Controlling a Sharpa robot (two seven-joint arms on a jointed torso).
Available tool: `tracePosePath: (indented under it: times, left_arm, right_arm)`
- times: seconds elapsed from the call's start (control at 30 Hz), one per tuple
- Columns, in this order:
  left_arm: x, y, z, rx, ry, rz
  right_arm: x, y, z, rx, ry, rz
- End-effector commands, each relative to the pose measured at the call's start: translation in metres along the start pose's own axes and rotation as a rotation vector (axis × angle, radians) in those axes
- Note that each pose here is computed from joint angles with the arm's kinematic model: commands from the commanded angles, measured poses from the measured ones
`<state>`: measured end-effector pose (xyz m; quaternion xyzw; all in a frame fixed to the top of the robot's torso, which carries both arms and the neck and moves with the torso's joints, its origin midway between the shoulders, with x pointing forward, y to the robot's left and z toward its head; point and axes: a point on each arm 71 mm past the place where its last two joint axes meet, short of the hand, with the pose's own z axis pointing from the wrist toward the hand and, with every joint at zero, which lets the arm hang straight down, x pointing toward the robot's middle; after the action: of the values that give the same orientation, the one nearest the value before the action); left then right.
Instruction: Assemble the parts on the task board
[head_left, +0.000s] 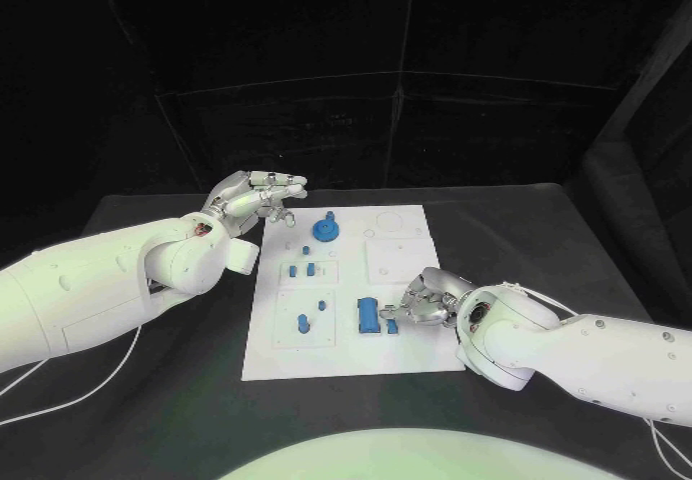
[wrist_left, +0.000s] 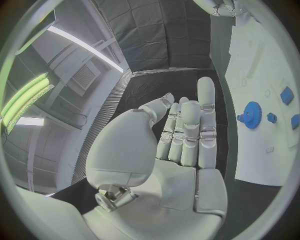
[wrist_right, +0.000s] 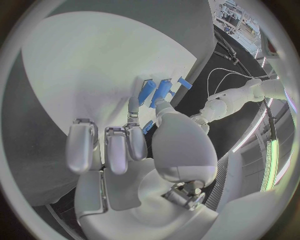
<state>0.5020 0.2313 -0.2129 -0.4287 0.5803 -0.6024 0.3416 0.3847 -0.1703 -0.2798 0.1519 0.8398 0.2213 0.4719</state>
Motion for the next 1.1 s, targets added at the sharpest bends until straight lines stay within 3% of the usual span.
tracePosePath:
  times: [0.03,0.5,0.93,1.1]
  left_arm:
    - [0.0013,-0.0007,0.0002,0.003,0.016,-0.005]
    - [0.0014,-0.0004,0.0011,0.002,0.018,-0.006]
    - [0.0017,-0.0001,0.0015,0.001,0.019,-0.006]
    - [0.0016,-0.0001,0.0016,0.001,0.019,-0.006]
  right_arm:
    - [-0.002,0.001,-0.004,-0.04,-0.002,-0.013]
    - [-0.002,-0.002,-0.014,-0.089,0.069,-0.056]
    - [0.0,-0.003,-0.007,-0.074,0.074,-0.082]
    - [-0.001,-0.003,-0.005,-0.069,0.05,-0.079]
